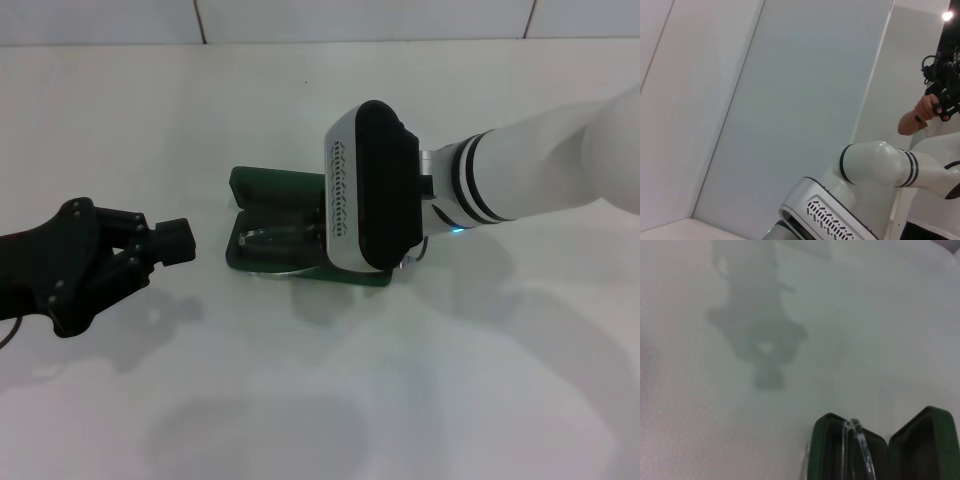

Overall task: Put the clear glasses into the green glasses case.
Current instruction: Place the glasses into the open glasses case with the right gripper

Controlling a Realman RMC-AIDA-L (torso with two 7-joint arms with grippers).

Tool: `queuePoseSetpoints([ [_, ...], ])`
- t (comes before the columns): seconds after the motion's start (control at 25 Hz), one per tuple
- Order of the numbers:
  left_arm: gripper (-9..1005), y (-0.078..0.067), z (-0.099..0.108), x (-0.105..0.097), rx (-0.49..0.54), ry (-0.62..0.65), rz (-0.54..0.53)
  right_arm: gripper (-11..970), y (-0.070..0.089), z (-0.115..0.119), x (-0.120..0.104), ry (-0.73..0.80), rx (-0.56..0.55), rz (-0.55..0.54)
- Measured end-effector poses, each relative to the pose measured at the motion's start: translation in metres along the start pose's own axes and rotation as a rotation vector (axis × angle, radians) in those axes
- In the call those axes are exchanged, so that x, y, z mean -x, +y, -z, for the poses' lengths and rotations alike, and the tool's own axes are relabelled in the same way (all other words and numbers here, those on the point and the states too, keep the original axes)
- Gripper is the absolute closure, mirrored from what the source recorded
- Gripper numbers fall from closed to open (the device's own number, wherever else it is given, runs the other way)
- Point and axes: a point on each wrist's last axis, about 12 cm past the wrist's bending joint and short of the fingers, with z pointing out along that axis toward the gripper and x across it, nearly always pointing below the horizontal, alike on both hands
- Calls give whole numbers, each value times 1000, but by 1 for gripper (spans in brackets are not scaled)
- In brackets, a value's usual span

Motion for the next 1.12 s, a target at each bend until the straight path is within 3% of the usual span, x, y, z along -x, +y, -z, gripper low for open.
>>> queuePoseSetpoints([
  [1.12,944,0,2,1,13,-10,1,850,18,18,4,-32,3,5],
])
